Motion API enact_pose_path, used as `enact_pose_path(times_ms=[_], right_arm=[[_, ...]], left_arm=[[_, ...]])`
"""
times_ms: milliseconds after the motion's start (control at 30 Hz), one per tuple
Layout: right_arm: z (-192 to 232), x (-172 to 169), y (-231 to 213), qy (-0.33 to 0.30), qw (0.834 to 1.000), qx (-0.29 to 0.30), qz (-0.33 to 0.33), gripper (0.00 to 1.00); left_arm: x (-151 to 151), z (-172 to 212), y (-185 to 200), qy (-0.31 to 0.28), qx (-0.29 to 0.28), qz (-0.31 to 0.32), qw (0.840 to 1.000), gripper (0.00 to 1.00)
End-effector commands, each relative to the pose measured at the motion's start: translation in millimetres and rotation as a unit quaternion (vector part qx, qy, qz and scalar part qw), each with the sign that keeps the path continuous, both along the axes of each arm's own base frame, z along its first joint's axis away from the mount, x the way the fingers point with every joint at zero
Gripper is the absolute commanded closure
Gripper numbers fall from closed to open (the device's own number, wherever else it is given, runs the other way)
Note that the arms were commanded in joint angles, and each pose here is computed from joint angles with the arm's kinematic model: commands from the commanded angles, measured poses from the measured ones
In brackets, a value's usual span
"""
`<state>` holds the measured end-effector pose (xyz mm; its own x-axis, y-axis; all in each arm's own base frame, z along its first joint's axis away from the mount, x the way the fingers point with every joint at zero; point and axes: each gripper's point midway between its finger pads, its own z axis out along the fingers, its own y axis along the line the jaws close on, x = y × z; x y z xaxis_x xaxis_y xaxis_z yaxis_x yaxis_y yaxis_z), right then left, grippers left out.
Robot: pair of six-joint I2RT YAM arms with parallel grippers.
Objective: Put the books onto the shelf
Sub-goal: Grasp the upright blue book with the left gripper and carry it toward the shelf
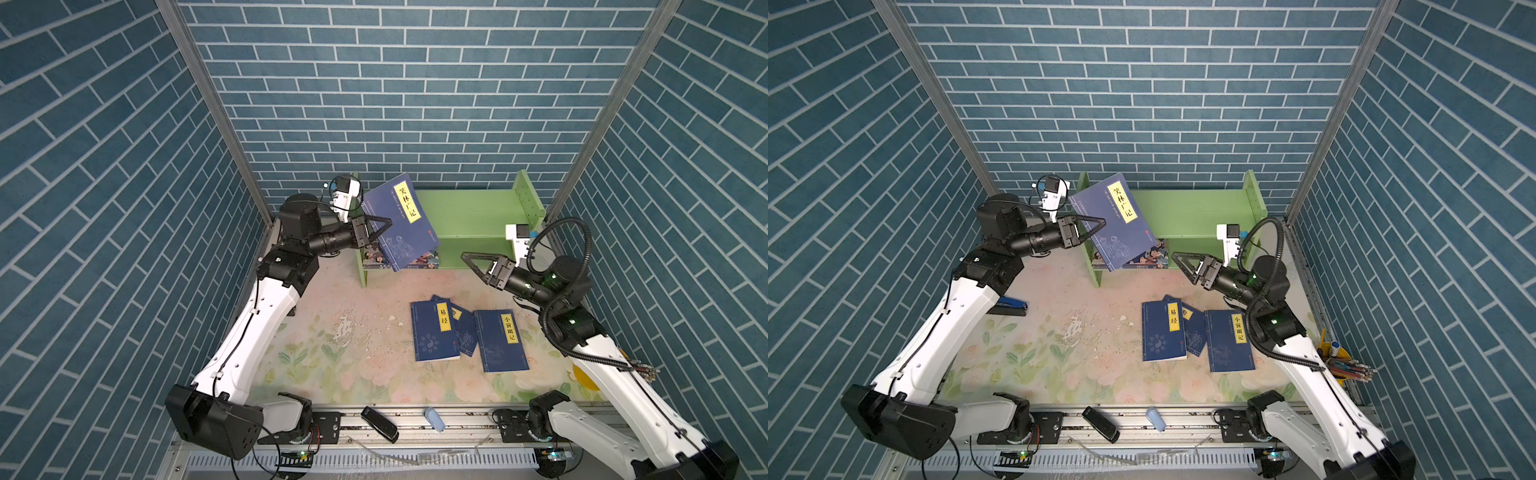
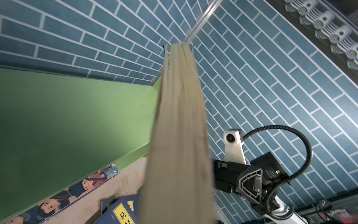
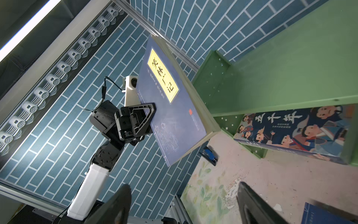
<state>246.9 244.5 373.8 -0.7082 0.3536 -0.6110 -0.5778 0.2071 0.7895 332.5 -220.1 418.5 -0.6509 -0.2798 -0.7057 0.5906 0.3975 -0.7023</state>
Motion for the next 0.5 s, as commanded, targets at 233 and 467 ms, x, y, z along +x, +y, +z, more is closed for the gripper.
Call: enact_pose_path(times_ms=[233,467], right_arm=[[39.4,3.3,54.6,-0.067,0.993,0.083,0.044,0.15],[46.3,12.2,85.9,-0.078,0.99,0.096,0.066,0.17]], left_arm=[[-4.7,56.0,14.6,-0.018,-0.161,-0.014,0.987,1.0],[-2.2,59.7,14.8,-0.008,-0.197,-0.023,0.98,1.0]])
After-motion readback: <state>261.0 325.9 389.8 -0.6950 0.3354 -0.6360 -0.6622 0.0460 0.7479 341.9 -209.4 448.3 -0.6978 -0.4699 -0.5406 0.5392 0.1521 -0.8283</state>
